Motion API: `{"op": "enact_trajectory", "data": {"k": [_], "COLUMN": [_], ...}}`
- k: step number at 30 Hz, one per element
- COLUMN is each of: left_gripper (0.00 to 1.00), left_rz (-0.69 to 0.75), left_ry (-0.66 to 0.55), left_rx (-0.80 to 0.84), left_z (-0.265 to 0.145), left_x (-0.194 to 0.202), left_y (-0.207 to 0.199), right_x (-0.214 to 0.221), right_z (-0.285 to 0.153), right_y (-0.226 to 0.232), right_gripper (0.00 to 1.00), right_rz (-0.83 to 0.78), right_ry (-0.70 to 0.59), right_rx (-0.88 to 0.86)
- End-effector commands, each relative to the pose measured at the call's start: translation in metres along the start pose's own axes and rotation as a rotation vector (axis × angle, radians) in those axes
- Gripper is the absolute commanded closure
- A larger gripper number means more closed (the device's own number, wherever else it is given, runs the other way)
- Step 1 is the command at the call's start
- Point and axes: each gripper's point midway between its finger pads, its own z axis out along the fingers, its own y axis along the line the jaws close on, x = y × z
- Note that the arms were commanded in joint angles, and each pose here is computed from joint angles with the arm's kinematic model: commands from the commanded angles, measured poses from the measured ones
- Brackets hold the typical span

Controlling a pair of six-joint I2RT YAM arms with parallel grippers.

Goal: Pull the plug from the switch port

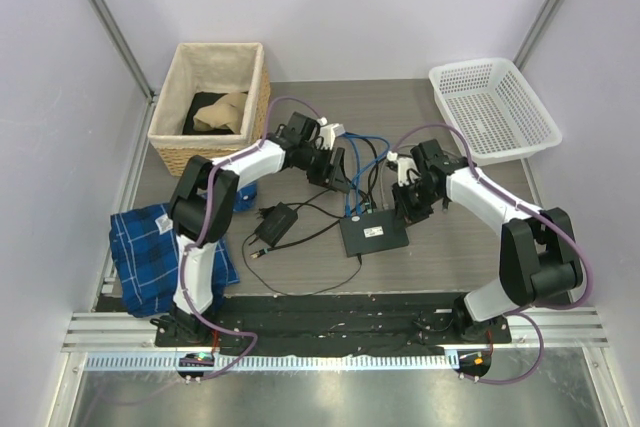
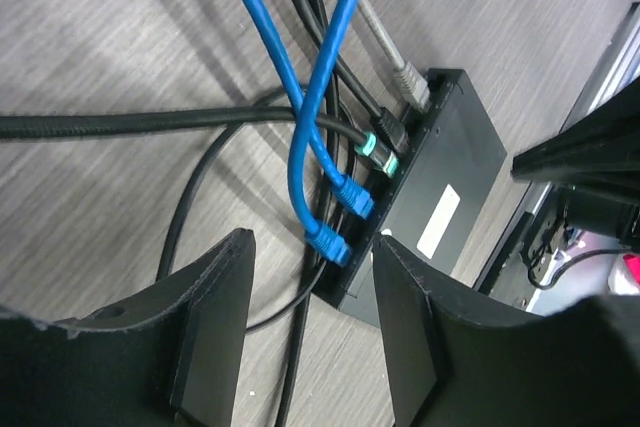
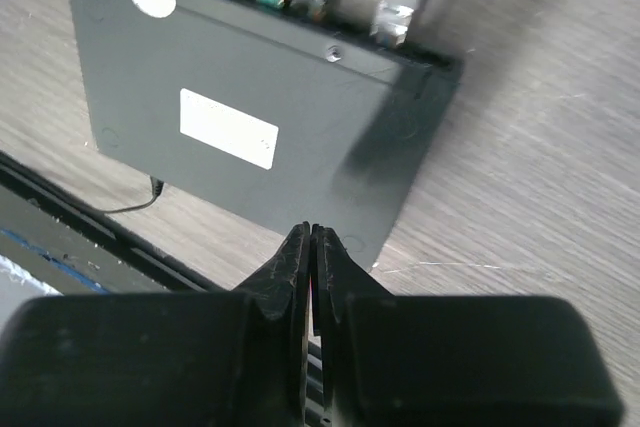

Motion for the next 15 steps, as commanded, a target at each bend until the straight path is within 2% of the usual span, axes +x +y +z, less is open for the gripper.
{"op": "enact_trajectory", "data": {"k": [1, 2, 3, 4, 6, 12, 15], "left_gripper": [0.46, 0.47, 0.48, 0.52, 0.59, 0.92, 0.99], "left_rz": [0.082, 0.102, 0.147, 0.135, 0.181, 0.287, 0.29], "left_ry": [-0.088, -0.081, -0.12, -0.09, -0.093, 0.006, 0.06], "left_rx": [0.034, 0.026, 0.019, -0.001, -0.013, 0.027, 0.055], "left_z": [-0.035, -0.036, -0.049, -0.047, -0.051, -0.044, -0.033], "left_x": [-0.016, -0.001, -0.003, 0.02, 0.033, 0.092, 0.111], "left_y": [-0.032, -0.026, -0.035, -0.026, -0.026, -0.038, -0.045], "right_x": [-0.043, -0.05, -0.056, -0.068, -0.073, -0.093, -0.097], "right_z": [-0.015, -0.01, -0.009, -0.01, -0.003, 0.012, 0.013], "right_y": [-0.019, -0.025, -0.029, -0.033, -0.04, -0.063, -0.075], "right_gripper": [0.93, 0.93, 0.94, 0.95, 0.95, 0.95, 0.99], "right_rz": [-0.04, -0.035, -0.032, -0.021, -0.006, -0.02, -0.003], "right_ry": [-0.131, -0.138, -0.146, -0.168, -0.15, -0.141, -0.129], "right_rx": [0.065, 0.075, 0.078, 0.078, 0.08, 0.141, 0.199]}}
